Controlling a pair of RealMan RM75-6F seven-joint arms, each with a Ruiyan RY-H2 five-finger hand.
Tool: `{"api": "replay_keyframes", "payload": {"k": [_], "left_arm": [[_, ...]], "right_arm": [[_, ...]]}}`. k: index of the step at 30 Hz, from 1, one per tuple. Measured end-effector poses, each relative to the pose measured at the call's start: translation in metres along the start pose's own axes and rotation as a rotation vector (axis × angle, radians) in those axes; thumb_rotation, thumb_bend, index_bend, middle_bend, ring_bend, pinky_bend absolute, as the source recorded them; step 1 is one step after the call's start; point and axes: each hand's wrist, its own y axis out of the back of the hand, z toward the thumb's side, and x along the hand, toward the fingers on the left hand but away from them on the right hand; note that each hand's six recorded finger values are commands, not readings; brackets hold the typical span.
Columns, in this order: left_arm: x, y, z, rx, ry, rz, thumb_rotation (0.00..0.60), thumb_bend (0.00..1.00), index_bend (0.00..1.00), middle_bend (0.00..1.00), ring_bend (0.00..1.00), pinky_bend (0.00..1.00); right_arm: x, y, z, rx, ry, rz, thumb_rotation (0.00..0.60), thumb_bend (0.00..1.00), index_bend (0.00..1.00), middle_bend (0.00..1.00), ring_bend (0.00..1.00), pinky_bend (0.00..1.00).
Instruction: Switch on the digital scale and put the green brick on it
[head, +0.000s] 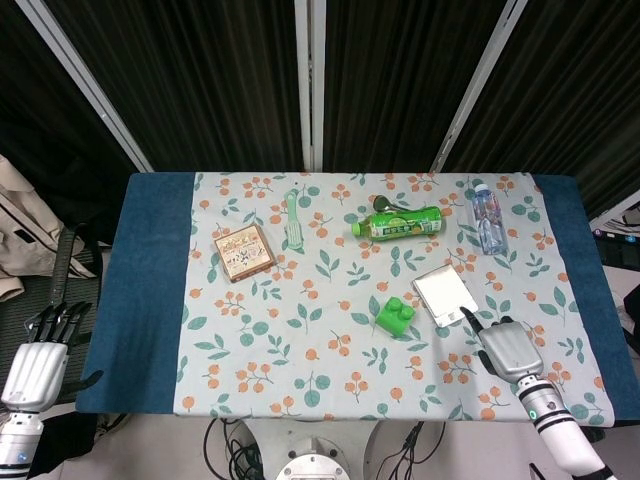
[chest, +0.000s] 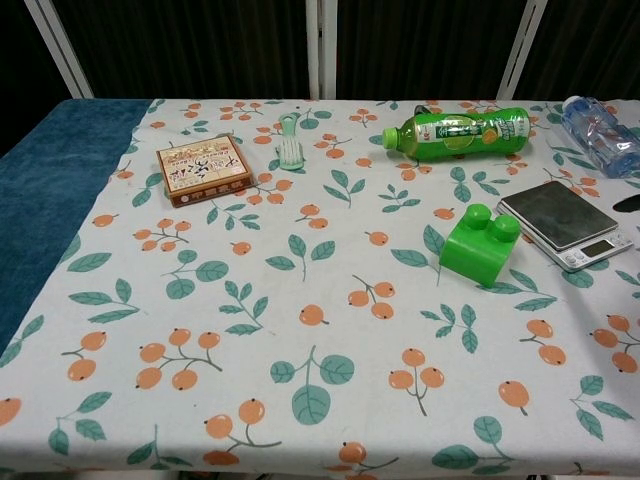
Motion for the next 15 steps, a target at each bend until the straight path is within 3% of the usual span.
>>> {"api": "replay_keyframes", "payload": {"k": [15], "left_arm": [[0.001,-0.001,-0.003,-0.007,0.004,-0.005,0.600,0.06,0.06,0.07,0.00,0.00]], "right_arm": [[-0.013,-0.012,0.016,-0.057,0.044,0.160,0.600,0.42,0.00,0.69,0.52,0.36]]}}
